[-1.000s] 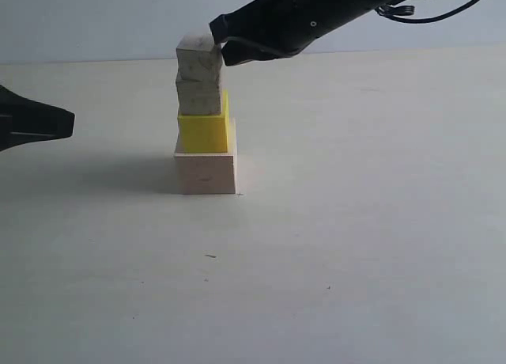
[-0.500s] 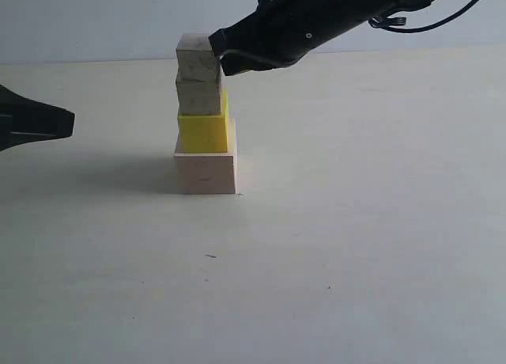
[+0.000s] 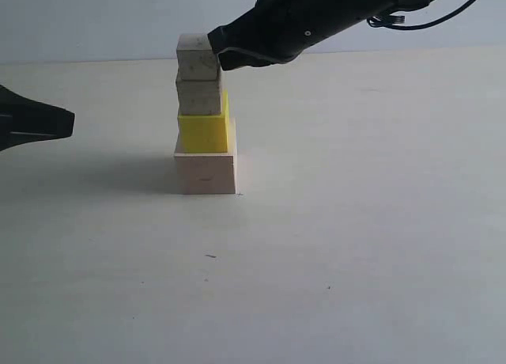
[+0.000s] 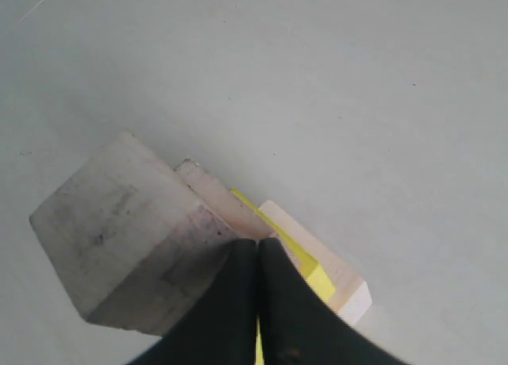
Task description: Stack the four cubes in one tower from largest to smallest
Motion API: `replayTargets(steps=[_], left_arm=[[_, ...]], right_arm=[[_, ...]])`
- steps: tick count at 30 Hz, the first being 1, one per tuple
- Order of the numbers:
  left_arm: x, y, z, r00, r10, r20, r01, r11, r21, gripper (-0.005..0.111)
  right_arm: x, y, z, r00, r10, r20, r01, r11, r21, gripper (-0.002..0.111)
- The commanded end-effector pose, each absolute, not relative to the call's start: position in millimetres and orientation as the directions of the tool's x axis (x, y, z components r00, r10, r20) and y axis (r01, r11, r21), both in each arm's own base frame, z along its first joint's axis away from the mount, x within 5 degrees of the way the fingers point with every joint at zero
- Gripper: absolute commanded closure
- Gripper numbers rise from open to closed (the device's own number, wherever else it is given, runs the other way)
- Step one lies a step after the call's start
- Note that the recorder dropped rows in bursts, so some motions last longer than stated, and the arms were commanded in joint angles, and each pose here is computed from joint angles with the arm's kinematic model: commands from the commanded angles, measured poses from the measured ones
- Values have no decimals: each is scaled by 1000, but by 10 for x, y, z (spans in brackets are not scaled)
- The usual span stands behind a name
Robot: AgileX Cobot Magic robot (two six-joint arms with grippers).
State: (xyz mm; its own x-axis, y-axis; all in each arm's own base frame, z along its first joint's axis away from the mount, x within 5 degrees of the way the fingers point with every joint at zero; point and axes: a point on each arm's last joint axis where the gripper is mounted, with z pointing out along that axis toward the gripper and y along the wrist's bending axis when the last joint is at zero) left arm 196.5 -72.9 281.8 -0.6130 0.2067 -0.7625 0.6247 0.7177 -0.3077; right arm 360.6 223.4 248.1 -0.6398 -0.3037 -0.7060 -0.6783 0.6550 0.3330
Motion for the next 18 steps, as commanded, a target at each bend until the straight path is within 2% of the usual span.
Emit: replayTargets(steps=[1, 18], left_arm=[[1959, -737, 2828, -612, 194, -767, 623, 716, -315, 107], [1960, -736, 2828, -611, 194, -767, 622, 717, -314, 107]], right_arm=[[3617, 2221, 2497, -623, -311, -718, -690, 651, 317, 108], [3598, 2245, 2507, -608, -321, -726, -712, 626, 318, 108]])
